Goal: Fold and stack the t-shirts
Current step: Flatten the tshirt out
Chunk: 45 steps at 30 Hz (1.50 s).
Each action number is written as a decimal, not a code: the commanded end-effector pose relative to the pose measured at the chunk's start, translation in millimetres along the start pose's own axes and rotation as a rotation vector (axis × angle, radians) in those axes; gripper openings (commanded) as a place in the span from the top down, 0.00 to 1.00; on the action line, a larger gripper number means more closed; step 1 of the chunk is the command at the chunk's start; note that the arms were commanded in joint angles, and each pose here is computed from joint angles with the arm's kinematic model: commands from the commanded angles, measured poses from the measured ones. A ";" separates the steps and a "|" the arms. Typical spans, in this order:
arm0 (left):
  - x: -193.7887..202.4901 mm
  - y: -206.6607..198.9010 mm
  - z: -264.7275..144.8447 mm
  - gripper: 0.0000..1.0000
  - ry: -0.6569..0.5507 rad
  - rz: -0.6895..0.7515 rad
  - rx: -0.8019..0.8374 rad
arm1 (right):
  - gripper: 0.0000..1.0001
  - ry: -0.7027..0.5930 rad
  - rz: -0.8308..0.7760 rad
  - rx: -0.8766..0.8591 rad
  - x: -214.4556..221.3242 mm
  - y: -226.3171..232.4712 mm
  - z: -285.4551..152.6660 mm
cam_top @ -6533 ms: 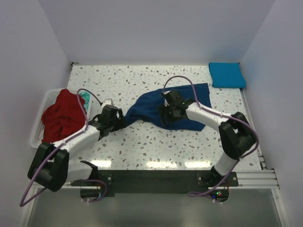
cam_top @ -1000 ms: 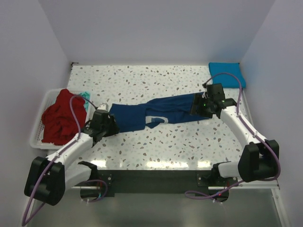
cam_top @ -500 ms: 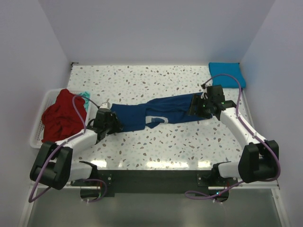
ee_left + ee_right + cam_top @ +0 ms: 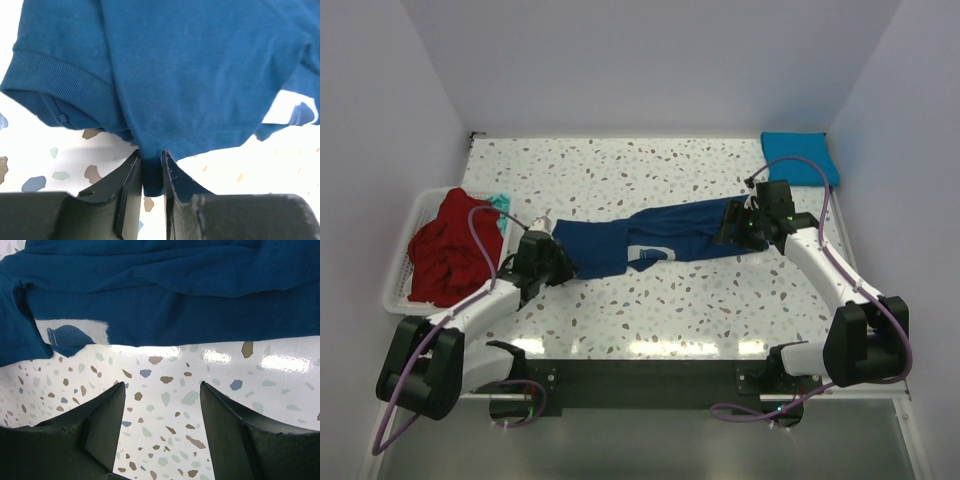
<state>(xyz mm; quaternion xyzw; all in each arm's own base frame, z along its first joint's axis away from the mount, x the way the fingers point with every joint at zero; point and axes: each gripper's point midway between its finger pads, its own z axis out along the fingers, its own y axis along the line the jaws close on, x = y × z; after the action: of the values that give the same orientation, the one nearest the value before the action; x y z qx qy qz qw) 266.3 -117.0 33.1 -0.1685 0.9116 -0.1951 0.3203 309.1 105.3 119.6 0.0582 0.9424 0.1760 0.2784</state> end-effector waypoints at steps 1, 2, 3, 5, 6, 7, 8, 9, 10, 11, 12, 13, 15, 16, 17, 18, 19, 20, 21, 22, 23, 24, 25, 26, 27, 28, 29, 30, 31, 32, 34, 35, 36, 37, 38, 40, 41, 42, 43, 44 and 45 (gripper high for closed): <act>-10.3 -9.3 -3.8 0.75 -0.040 -0.029 0.041 | 0.35 -0.045 -0.001 -0.012 -10.6 2.3 0.0; -11.5 -11.0 -3.7 0.75 -0.045 -0.031 0.046 | 0.35 -0.045 -0.003 -0.013 -10.4 2.7 0.5; -11.3 -9.7 -3.3 0.74 -0.045 -0.037 0.041 | 0.35 -0.046 -0.003 -0.013 -10.4 2.7 0.3; -19.4 -14.4 -2.7 0.73 -0.082 -0.050 0.059 | 0.35 -0.045 -0.001 -0.008 -9.6 1.3 0.4; -21.0 -14.9 -3.1 0.73 -0.089 -0.064 0.058 | 0.35 -0.046 -0.004 -0.008 -9.5 1.6 -0.4; -22.7 -14.9 -4.4 0.73 -0.101 -0.073 0.056 | 0.35 -0.046 -0.002 -0.006 -8.9 1.2 -0.5; -22.2 -13.5 -4.9 0.73 -0.106 -0.080 0.053 | 0.35 -0.044 -0.003 -0.006 -7.9 0.8 -0.9; -23.4 -13.4 -6.0 0.73 -0.117 -0.088 0.055 | 0.35 -0.045 -0.004 -0.003 -7.7 0.0 -1.5; -25.5 -12.8 -7.8 0.72 -0.133 -0.105 0.058 | 0.35 -0.047 -0.005 -0.003 -6.7 0.0 -2.2; -23.5 -11.9 -7.3 0.71 -0.139 -0.107 0.065 | 0.35 -0.046 -0.005 -0.001 -5.9 -0.6 -2.1; -24.4 -12.9 -7.7 0.71 -0.147 -0.113 0.072 | 0.35 -0.044 -0.006 -0.001 -5.3 -0.9 -1.9; -22.1 -13.1 -6.5 0.71 -0.142 -0.115 0.080 | 0.35 -0.039 -0.005 0.003 -3.5 -2.0 -1.5; -19.7 -12.1 -3.6 0.71 -0.140 -0.126 0.085 | 0.35 -0.038 -0.003 0.003 -2.7 -2.8 -0.4; -15.6 -9.0 -0.1 0.71 -0.125 -0.126 0.072 | 0.35 -0.037 -0.003 0.004 -1.7 -2.9 0.1; -15.4 -7.9 1.5 0.70 -0.123 -0.125 0.067 | 0.35 -0.041 -0.002 0.003 -2.6 -3.1 0.1; -14.7 -7.7 3.0 0.70 -0.119 -0.128 0.065 | 0.35 -0.042 -0.002 0.004 -2.6 -3.6 0.8; -12.8 -5.3 5.5 0.70 -0.113 -0.128 0.055 | 0.35 -0.042 -0.002 0.006 -1.5 -4.1 1.5; -15.0 -6.7 6.0 0.70 -0.123 -0.127 0.062 | 0.35 -0.042 -0.003 0.013 -1.0 -6.0 2.4; -15.5 -6.7 6.6 0.70 -0.126 -0.127 0.063 | 0.35 -0.041 -0.003 0.018 -0.2 -7.4 3.3; -18.3 -8.2 6.6 0.70 -0.139 -0.125 0.070 | 0.35 -0.043 -0.004 0.025 -0.2 -9.0 3.9; -19.9 -9.1 6.4 0.71 -0.145 -0.124 0.074 | 0.35 -0.046 -0.004 0.031 -0.5 -9.7 4.0; -22.1 -11.2 6.0 0.74 -0.150 -0.122 0.081 | 0.35 -0.056 -0.003 0.063 -1.8 -15.6 4.6; -25.2 -14.0 5.2 0.77 -0.156 -0.121 0.088 | 0.35 -0.068 -0.002 0.080 -4.4 -18.4 4.5; -26.4 -15.9 4.4 0.81 -0.154 -0.116 0.092 | 0.35 -0.077 0.000 0.105 -6.6 -22.5 5.3; -29.4 -19.6 2.2 0.90 -0.158 -0.108 0.103 | 0.35 -0.093 0.010 0.146 -12.5 -29.4 5.6; -33.0 -23.8 -0.4 0.94 -0.156 -0.102 0.108 | 0.35 -0.094 0.016 0.172 -14.0 -33.3 5.5; -36.1 -26.7 -3.0 0.98 -0.158 -0.099 0.112 | 0.35 -0.099 0.023 0.180 -17.0 -34.0 5.9; -41.5 -30.6 -7.7 1.00 -0.172 -0.088 0.121 | 0.35 -0.117 0.045 0.215 -22.7 -39.6 6.1; -47.6 -34.2 -12.3 1.00 -0.180 -0.082 0.119 | 0.35 -0.141 0.070 0.221 -29.4 -42.9 6.7; -51.2 -36.7 -15.4 1.00 -0.189 -0.077 0.121 | 0.35 -0.154 0.097 0.221 -33.1 -44.6 7.2; -63.5 -43.4 -25.2 1.00 -0.217 -0.060 0.128 | 0.35 -0.192 0.195 0.185 -44.5 -45.6 11.8; -67.1 -45.8 -27.8 1.00 -0.223 -0.052 0.130 | 0.35 -0.211 0.231 0.184 -48.9 -48.4 13.6; -71.4 -49.2 -30.8 1.00 -0.234 -0.036 0.138 | 0.35 -0.213 0.293 0.156 -48.6 -45.9 18.0; -71.2 -50.6 -33.1 1.00 -0.218 -0.028 0.133 | 0.36 -0.248 0.329 0.115 -59.7 -44.0 21.2; -72.3 -51.6 -34.1 1.00 -0.217 -0.022 0.134 | 0.36 -0.259 0.361 0.100 -62.6 -44.5 24.4; -74.1 -55.1 -36.2 1.00 -0.212 -0.008 0.139 | 0.36 -0.310 0.438 0.055 -74.9 -42.5 29.5; -75.3 -55.8 -36.9 1.00 -0.214 -0.007 0.140 | 0.36 -0.307 0.463 0.042 -74.9 -42.8 36.4; -75.3 -55.6 -37.2 1.00 -0.214 -0.004 0.140 | 0.36 -0.311 0.515 0.035 -74.9 -43.9 40.9; -75.6 -57.3 -37.9 1.00 -0.212 -0.002 0.144 | 0.36 -0.325 0.538 0.021 -79.4 -44.4 44.9; -74.7 -57.2 -38.1 1.00 -0.209 -0.002 0.145 | 0.36 -0.311 0.563 0.016 -77.0 -45.3 52.3; -73.7 -57.2 -38.1 1.00 -0.205 -0.003 0.146 | 0.36 -0.303 0.606 0.013 -74.3 -46.1 57.6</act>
<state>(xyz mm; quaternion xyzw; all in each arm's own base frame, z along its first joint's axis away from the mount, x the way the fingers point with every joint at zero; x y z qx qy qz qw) 304.4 -125.8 113.5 -0.1782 0.8585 -0.2432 0.4148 379.7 55.1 91.5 0.3093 0.8712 0.1796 0.3363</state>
